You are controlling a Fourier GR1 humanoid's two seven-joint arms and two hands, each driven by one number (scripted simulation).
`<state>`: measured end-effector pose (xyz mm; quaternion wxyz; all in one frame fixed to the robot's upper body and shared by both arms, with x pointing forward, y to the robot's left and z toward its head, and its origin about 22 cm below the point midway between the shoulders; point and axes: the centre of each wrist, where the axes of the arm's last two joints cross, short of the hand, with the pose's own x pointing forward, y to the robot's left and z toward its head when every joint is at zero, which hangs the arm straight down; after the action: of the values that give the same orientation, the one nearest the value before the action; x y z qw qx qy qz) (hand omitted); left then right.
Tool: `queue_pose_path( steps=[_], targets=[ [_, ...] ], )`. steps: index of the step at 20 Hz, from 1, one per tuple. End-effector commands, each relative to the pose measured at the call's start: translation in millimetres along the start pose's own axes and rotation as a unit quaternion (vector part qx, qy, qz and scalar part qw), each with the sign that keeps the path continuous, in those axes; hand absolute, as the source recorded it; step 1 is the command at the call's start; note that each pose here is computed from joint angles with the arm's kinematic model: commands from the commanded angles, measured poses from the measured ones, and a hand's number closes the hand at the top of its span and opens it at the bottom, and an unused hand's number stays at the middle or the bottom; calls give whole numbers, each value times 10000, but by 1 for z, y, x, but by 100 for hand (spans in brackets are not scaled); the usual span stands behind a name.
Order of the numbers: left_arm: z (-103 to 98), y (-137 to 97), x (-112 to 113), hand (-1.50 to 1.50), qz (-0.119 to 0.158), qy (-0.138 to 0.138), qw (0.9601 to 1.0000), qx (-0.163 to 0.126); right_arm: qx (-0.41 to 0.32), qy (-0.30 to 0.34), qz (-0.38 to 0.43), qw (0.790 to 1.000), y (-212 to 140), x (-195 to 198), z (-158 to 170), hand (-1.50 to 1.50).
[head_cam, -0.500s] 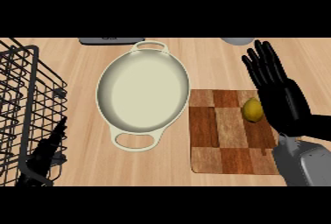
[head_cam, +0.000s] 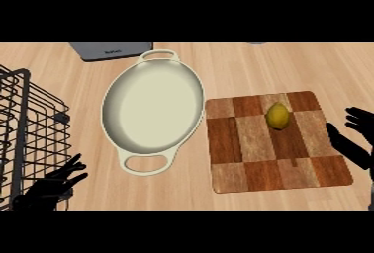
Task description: Pick the lemon from the cutting board and place it in the pot
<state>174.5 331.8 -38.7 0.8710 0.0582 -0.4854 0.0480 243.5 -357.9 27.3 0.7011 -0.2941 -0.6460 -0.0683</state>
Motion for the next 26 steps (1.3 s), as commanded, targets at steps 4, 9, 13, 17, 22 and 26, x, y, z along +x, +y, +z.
queue_pose_path(
  steps=[4, 9, 13, 17, 22, 26],
  targets=[
    [2, 32, 62, 0, -963, -1494, 9813, 743, -1848, -359, 1685, 9676, -41, -31, 15, -150],
    [2, 22, 73, 0, -1195, -1795, 9738, 719, -1692, 165, 1988, 9652, -18, -50, 42, -150],
    [-2, 5, 80, 0, -1244, -1960, 9708, 604, -1398, 513, 2122, 9658, -10, -29, 34, -150],
    [-1, 7, 83, 0, -1323, -1921, 9710, 530, -915, 966, 2479, 9596, -6, -6, 22, -150],
    [-2, -2, 97, 0, -1354, -2008, 9694, 388, -71, 2075, 3127, 9269, 7, 5, 9, -150],
    [-9, -7, 97, 0, -1352, -1990, 9700, 358, 630, 2675, 3364, 9007, 29, 29, -1, -150]
  ],
)
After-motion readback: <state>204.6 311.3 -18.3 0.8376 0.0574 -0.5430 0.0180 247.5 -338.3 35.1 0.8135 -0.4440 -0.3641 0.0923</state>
